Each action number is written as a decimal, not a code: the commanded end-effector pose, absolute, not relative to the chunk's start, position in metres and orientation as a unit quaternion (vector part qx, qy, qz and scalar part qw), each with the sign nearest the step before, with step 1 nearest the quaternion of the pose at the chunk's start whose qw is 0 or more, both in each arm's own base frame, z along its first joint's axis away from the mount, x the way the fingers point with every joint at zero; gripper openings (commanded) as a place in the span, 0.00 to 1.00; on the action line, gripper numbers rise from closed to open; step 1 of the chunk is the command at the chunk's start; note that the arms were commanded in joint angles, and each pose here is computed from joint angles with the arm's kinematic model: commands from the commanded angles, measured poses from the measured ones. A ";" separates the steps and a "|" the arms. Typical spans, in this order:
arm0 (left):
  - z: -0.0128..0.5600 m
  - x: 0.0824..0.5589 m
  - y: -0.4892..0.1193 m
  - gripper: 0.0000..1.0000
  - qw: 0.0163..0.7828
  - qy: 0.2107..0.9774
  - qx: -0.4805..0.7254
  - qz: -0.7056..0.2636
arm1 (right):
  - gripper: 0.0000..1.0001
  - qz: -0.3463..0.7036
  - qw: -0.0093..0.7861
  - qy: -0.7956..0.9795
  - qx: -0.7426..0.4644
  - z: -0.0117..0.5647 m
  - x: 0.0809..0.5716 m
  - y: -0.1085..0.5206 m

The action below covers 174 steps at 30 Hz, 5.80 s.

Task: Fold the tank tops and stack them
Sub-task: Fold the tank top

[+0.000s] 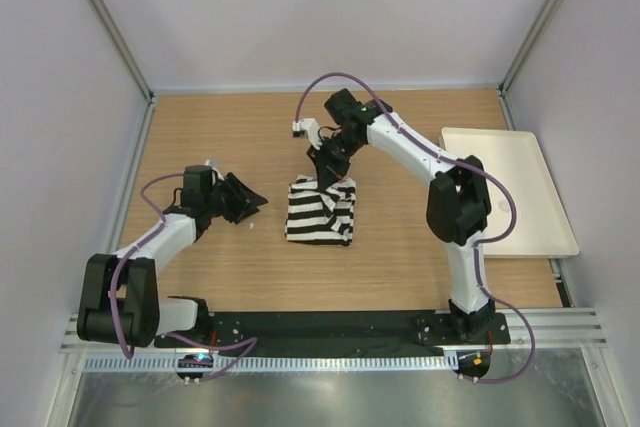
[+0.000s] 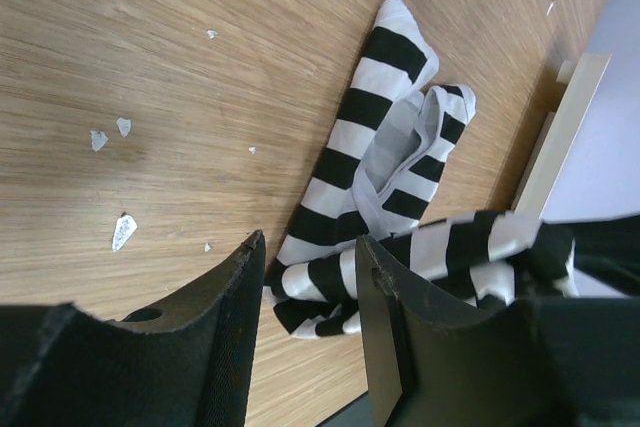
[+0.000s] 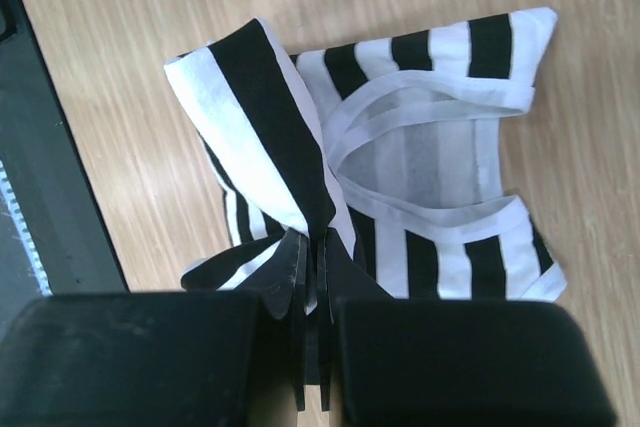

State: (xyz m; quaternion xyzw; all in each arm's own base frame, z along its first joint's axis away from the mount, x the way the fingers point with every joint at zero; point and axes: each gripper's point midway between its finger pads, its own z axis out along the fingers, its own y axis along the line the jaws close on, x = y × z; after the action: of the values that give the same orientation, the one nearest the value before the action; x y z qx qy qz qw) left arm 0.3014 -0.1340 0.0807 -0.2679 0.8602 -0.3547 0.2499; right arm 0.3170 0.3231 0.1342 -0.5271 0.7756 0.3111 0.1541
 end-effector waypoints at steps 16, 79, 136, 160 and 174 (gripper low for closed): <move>0.083 0.309 -0.154 0.43 0.279 0.871 -0.215 -0.343 | 0.27 0.307 0.137 0.815 -0.472 0.081 0.400 0.297; 0.133 0.307 -0.287 0.50 0.347 0.852 -0.092 -0.381 | 1.00 0.530 0.261 0.782 0.198 0.126 0.354 0.265; 0.032 0.269 -0.319 0.45 0.251 0.890 -0.075 -0.373 | 0.39 0.329 0.331 0.869 0.166 0.084 0.352 0.175; 0.032 0.269 -0.319 0.45 0.223 0.900 -0.049 -0.372 | 0.36 0.110 0.337 0.922 -0.158 0.062 0.370 0.231; 0.022 0.268 -0.327 0.46 0.191 0.903 -0.028 -0.384 | 0.37 0.062 0.309 0.930 -0.189 0.038 0.393 0.248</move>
State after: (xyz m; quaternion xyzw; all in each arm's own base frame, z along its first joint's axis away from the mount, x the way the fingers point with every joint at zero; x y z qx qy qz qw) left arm 0.2767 -0.3342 0.0423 -0.0371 0.8863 -0.4078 0.2164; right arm 0.3800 0.2465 0.0263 -0.1819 0.9363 0.0862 0.2876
